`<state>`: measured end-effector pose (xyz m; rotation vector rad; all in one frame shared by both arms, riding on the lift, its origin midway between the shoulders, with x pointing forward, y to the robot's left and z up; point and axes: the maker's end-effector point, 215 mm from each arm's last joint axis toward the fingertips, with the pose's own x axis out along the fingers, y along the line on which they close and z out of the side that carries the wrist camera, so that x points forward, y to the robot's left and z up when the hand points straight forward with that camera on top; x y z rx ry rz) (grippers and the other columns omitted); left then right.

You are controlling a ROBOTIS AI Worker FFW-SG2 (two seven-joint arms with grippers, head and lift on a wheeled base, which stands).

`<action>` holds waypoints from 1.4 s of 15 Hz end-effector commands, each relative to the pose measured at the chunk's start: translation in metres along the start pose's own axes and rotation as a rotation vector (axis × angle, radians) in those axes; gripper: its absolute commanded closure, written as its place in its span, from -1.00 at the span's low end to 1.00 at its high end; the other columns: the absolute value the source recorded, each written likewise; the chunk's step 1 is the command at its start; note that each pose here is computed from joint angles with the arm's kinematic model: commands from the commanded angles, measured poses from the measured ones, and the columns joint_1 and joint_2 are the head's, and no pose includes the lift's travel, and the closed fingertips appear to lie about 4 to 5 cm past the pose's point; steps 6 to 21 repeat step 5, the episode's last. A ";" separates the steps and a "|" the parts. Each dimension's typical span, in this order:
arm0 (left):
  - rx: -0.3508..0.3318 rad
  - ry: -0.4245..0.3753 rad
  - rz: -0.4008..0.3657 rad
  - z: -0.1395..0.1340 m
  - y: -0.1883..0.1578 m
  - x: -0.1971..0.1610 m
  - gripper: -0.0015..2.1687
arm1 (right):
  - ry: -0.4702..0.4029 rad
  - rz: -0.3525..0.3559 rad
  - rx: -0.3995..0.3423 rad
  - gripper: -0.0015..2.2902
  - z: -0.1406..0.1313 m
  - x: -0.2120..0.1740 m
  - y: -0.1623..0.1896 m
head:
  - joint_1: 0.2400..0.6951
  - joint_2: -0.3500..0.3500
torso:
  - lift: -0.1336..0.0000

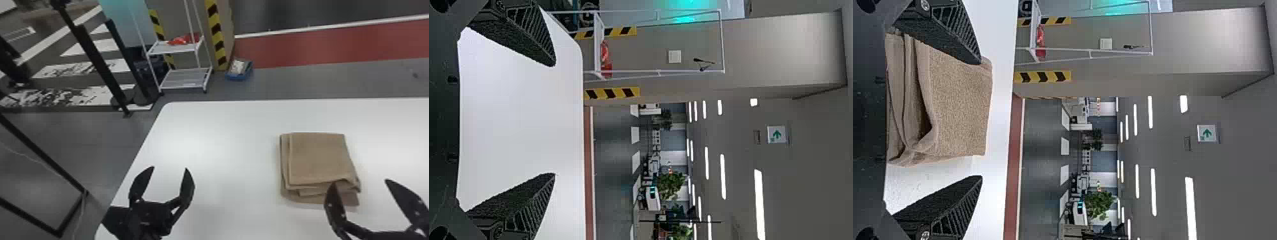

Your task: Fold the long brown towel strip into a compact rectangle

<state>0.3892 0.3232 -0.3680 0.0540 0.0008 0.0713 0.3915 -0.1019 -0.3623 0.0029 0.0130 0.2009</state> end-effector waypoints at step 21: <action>-0.005 -0.002 -0.001 0.001 -0.002 0.000 -0.92 | -0.004 0.006 0.002 -0.94 0.001 -0.002 0.002 | 1.00 0.90 | -0.64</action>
